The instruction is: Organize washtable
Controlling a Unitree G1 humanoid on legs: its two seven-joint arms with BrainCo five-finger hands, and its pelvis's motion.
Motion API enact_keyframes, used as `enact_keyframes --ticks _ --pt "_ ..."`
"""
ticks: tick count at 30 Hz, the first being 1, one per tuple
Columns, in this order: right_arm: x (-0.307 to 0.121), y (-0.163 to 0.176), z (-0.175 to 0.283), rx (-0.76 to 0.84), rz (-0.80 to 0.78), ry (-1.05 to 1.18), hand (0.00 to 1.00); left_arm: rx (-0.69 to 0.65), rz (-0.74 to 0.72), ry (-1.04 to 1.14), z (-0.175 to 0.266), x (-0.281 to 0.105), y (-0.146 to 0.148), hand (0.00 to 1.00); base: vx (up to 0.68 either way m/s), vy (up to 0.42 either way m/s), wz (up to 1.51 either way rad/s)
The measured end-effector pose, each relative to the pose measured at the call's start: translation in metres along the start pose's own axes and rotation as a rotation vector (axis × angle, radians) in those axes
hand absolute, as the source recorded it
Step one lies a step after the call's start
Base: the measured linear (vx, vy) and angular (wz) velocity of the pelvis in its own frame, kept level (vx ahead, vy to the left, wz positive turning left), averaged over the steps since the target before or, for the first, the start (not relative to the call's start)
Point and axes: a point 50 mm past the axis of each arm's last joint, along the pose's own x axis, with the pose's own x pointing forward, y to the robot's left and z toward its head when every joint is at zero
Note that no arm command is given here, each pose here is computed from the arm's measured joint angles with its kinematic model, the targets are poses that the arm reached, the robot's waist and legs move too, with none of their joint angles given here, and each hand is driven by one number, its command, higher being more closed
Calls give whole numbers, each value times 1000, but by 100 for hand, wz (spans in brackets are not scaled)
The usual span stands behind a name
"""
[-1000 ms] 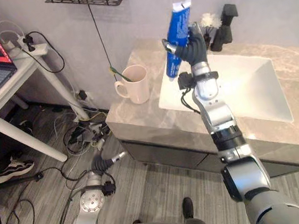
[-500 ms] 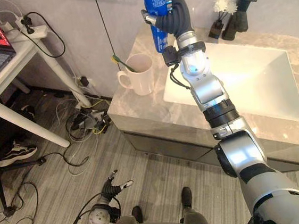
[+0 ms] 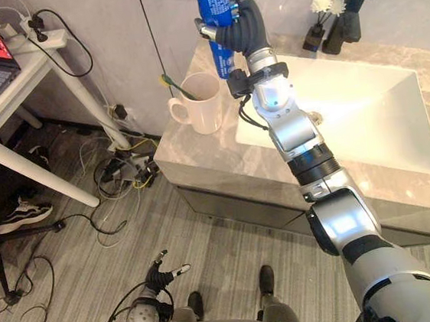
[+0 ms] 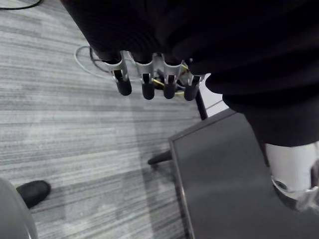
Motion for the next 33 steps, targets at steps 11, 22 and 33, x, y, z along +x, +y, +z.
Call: enact_keyframes --ticks 11,22,33 --pt "12 16 23 31 47 -85 100 0 4 9 -2 0 -1 0 0 0 0" --pt "10 32 33 65 88 -125 100 0 16 8 -1 0 0 0 0 0 0" --pt "-10 34 7 78 95 -29 100 0 21 10 -2 0 0 0 0 0 0"
